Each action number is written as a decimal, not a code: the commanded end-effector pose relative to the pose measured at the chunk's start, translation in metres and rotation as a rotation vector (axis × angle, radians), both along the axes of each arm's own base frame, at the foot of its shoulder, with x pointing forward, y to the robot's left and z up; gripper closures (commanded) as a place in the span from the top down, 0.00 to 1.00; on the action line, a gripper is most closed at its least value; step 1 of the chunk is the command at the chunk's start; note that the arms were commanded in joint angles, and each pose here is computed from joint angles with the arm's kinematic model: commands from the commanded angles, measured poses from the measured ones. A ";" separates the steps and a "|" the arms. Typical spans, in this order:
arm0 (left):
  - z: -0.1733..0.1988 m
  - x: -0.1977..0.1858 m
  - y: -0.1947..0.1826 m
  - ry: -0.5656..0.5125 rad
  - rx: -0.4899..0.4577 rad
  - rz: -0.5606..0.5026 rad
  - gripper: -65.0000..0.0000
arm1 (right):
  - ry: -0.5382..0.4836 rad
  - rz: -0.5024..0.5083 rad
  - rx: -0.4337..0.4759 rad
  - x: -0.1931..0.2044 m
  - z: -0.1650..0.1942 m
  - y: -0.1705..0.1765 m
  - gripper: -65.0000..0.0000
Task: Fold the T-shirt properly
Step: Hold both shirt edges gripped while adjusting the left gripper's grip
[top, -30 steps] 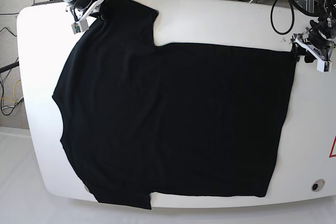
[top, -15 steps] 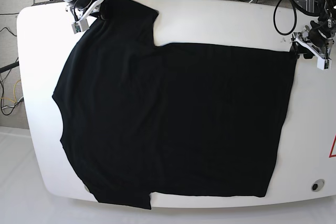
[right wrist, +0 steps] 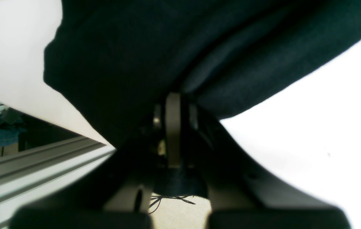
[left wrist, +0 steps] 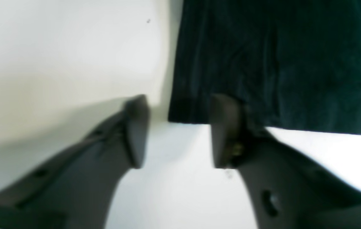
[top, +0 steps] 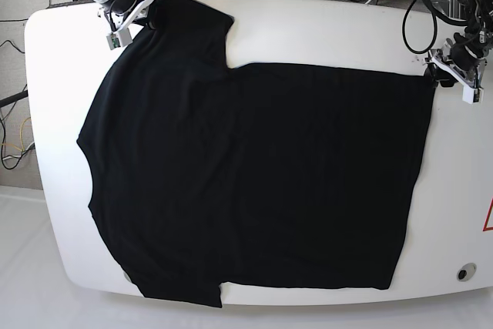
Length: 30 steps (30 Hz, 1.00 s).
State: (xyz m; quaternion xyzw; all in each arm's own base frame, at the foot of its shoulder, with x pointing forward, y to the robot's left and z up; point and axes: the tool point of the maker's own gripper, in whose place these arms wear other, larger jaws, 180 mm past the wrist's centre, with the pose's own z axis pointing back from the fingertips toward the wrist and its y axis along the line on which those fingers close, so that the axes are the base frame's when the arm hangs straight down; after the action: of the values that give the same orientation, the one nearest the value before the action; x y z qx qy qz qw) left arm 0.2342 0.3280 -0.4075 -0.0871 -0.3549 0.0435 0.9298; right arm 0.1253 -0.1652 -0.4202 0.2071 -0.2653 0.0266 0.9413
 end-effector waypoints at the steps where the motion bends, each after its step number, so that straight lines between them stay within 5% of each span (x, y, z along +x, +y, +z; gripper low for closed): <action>1: 0.009 0.006 0.003 -0.035 0.007 -0.010 0.34 | -0.026 0.003 -0.002 0.003 0.006 -0.002 0.00; 17: -0.001 0.003 -0.007 -0.013 -0.024 -0.021 0.32 | -0.018 0.006 -0.003 0.002 0.005 -0.002 0.00; 25: 0.003 0.005 -0.007 -0.032 -0.023 -0.028 0.00 | -0.003 0.013 -0.014 0.000 0.002 -0.003 0.00; 30: 0.001 0.003 -0.009 -0.008 -0.022 -0.029 0.00 | 0.009 0.011 -0.013 -0.003 -0.001 -0.003 0.00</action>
State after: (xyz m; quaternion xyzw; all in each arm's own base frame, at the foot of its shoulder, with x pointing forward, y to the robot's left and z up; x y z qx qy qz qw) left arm 0.2348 0.3157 -0.4123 -0.1095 -0.3562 0.0428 0.9270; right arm 0.1233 -0.1660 -0.4225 0.2050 -0.2587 0.0263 0.9436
